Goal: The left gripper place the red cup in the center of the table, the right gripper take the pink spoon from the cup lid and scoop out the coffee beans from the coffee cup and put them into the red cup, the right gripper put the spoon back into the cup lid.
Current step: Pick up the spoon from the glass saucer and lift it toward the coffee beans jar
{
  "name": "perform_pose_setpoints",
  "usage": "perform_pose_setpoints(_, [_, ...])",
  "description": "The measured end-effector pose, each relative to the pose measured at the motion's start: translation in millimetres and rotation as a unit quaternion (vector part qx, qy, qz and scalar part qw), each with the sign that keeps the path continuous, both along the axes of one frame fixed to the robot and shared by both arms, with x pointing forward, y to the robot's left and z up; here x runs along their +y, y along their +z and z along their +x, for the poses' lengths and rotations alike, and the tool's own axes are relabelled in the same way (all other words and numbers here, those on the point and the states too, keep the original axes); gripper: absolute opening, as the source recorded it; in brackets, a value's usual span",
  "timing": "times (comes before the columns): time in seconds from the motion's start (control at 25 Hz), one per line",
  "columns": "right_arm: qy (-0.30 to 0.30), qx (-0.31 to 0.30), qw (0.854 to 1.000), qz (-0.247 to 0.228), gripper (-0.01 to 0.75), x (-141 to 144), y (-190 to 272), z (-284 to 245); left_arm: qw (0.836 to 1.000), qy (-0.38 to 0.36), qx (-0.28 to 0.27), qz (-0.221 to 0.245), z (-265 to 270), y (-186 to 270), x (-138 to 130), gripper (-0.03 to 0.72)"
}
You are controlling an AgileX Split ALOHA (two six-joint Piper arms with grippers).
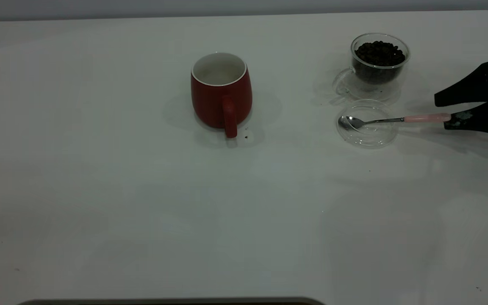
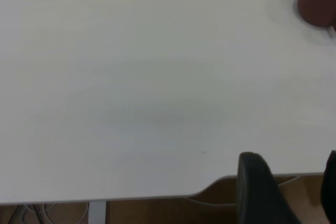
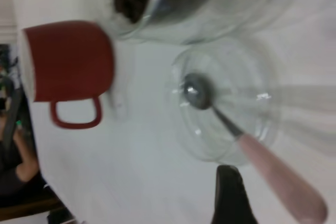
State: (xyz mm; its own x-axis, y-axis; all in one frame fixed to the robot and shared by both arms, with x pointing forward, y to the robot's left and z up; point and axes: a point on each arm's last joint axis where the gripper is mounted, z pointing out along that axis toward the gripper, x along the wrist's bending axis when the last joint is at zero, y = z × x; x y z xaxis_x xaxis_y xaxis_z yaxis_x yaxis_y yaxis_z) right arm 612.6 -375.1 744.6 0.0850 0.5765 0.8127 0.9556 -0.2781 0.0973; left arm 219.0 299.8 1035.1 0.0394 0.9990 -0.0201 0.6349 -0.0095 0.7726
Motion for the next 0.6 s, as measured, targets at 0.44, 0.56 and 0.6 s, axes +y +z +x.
perform_pose_setpoints(0.44, [0.007,0.011,1.0,0.022,0.523,11.8,-6.9,-1.3,1.0,0.0,0.0,0.0,0.0,0.0,0.0,0.357])
perform_pose_setpoints(0.56, [0.005,0.021,0.999,0.033,0.523,18.5,-15.0,-2.8,1.0,0.0,0.0,0.0,0.0,0.0,0.0,0.357])
perform_pose_setpoints(0.6, [0.004,0.018,0.999,0.037,0.523,20.7,-15.1,-2.0,1.0,0.0,0.0,0.0,0.0,0.0,0.0,0.357])
